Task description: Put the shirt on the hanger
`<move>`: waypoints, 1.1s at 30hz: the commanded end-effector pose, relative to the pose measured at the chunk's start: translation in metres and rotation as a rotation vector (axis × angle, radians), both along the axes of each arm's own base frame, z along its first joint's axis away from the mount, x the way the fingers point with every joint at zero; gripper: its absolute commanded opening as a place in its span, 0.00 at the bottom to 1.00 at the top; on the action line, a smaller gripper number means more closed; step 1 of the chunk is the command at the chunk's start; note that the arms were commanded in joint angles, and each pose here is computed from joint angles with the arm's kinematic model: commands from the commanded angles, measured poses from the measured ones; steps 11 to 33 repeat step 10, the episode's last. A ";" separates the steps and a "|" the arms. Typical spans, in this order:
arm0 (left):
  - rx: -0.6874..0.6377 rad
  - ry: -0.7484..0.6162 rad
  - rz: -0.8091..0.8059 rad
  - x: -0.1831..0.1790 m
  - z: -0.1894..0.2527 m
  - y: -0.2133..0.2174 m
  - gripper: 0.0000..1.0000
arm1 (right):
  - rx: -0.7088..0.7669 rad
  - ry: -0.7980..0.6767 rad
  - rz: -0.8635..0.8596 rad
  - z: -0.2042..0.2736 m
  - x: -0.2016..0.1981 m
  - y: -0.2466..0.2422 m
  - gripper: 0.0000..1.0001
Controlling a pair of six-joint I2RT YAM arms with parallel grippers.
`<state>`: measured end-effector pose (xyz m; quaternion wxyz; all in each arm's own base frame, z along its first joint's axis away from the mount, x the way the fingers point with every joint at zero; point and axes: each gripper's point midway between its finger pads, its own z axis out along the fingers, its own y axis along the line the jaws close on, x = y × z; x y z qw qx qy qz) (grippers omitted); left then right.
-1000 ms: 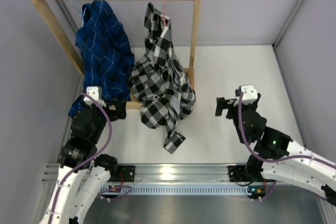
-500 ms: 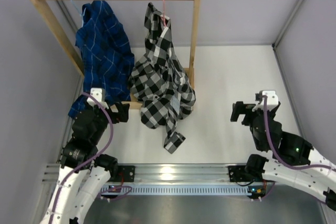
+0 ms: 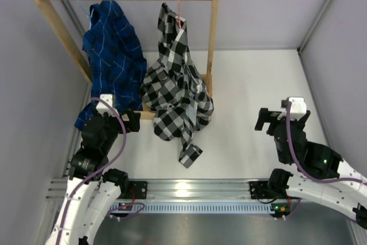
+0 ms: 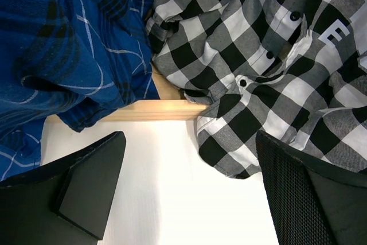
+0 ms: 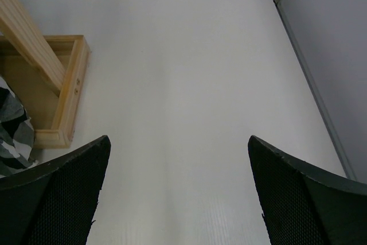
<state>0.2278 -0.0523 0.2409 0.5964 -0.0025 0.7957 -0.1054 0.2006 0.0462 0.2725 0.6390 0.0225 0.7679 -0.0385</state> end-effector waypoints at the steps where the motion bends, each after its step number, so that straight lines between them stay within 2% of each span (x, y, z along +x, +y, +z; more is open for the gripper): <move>1: -0.019 -0.025 -0.010 0.005 0.005 -0.003 0.98 | 0.033 -0.024 -0.030 0.012 -0.002 -0.010 1.00; 33: -0.023 -0.016 -0.023 0.005 0.003 -0.006 0.98 | 0.019 -0.006 -0.034 0.005 0.000 -0.004 1.00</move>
